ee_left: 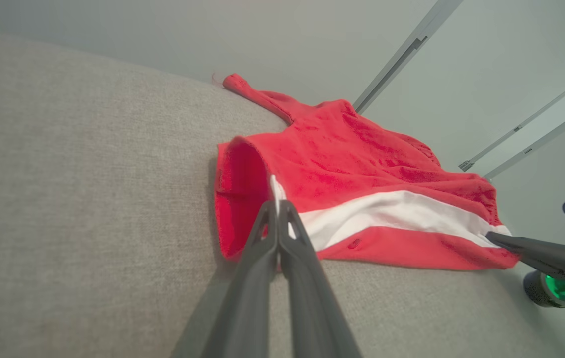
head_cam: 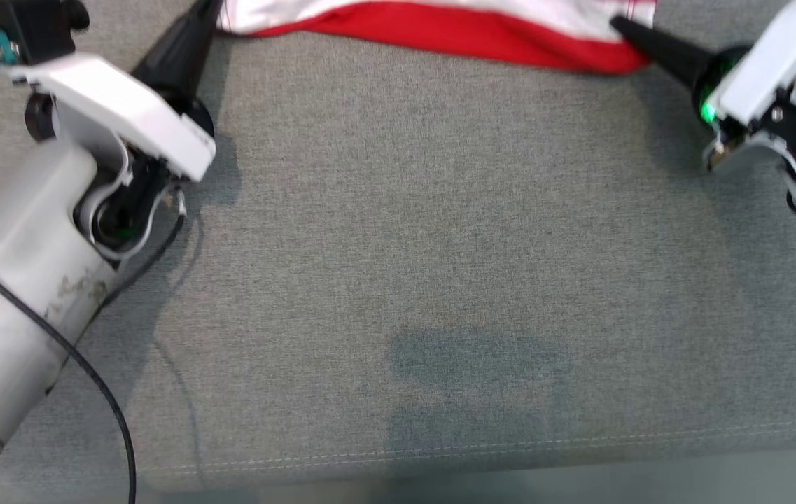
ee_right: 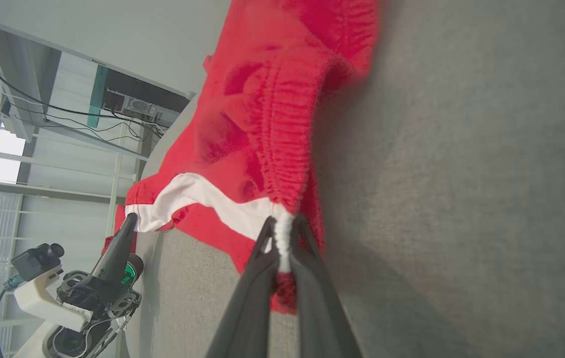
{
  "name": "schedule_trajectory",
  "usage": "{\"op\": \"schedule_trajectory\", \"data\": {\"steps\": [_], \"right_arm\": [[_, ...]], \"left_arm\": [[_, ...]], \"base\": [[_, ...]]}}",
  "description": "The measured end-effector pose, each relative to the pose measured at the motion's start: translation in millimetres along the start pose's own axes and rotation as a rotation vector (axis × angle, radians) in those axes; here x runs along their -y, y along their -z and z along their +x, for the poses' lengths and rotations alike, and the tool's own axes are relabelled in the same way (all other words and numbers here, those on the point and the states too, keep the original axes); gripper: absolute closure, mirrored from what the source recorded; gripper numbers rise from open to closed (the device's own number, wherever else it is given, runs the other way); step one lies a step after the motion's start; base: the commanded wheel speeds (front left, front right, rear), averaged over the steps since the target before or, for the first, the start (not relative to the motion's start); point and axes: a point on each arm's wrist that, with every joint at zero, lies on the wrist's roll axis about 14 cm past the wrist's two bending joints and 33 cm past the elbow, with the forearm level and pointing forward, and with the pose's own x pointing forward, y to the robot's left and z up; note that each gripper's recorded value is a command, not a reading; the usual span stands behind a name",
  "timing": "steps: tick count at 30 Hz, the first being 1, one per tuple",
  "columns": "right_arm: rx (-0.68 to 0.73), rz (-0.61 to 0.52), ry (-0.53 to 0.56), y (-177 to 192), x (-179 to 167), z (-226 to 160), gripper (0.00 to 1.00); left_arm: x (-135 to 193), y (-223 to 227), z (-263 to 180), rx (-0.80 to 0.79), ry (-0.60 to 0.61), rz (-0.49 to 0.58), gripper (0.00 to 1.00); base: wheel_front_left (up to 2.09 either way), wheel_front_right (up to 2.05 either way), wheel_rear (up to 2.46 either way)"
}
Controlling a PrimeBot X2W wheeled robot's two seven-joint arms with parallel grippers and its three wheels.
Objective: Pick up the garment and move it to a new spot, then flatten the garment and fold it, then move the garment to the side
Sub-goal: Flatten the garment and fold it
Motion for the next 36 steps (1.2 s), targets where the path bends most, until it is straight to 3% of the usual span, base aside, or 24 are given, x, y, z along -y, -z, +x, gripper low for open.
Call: {"op": "schedule_trajectory", "data": {"steps": [9, 18, 36], "right_arm": [[-0.039, -0.008, -0.038, 39.4, -18.3, -44.3, 1.00], [-0.004, -0.017, -0.007, 65.3, -20.5, -82.7, 1.00], [0.026, 0.010, -0.017, 112.4, -33.5, -115.7, 1.00]], "left_arm": [[18.8, 17.2, -55.2, -0.019, 0.002, -0.059, 1.00], [30.6, 30.3, -106.8, -0.017, -0.032, -0.107, 1.00], [46.5, 61.3, -169.0, 0.013, -0.082, -0.149, 1.00]], "base": [[0.00, 0.00, 0.00], [0.00, 0.00, 0.00], [0.00, 0.00, 0.00]]}}
